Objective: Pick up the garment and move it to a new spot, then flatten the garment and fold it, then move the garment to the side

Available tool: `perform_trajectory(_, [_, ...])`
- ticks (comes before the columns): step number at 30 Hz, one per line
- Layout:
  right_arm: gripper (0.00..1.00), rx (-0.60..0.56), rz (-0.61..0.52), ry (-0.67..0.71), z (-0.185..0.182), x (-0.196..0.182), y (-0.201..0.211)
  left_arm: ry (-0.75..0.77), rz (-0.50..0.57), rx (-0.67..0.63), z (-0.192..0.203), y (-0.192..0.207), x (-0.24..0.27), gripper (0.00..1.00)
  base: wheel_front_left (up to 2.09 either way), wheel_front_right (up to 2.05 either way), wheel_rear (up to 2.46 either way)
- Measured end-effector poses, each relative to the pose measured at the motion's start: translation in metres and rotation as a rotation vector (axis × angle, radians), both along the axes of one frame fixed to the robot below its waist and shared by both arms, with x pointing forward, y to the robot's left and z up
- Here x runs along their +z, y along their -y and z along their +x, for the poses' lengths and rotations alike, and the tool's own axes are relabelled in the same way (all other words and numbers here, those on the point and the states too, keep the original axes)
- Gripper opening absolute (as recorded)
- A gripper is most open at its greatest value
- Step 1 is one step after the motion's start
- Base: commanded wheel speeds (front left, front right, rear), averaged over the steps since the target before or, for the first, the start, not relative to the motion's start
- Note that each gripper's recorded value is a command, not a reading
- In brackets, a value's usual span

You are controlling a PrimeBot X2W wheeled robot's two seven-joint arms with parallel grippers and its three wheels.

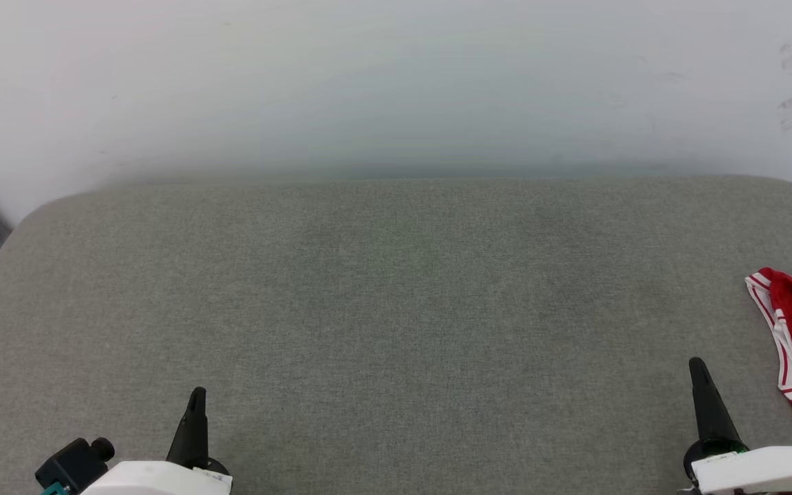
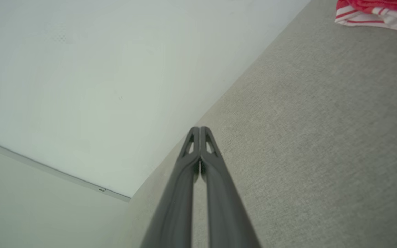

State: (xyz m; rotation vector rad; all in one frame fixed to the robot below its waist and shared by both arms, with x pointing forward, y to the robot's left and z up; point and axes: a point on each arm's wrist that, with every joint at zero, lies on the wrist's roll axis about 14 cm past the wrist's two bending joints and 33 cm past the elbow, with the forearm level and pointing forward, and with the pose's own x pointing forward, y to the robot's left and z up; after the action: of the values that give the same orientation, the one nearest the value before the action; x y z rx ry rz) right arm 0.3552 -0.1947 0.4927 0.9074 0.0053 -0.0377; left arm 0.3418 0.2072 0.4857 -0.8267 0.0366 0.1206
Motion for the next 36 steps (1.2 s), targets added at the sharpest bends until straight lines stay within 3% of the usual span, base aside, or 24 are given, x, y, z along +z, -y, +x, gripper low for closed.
perform_trajectory(36, [0.0, 0.003, 0.364, -0.004, 0.017, 0.004, 0.003, 0.036, -0.408, -0.024, 0.024, 0.004, 0.006, 0.0, 0.0, 0.0, 0.0])
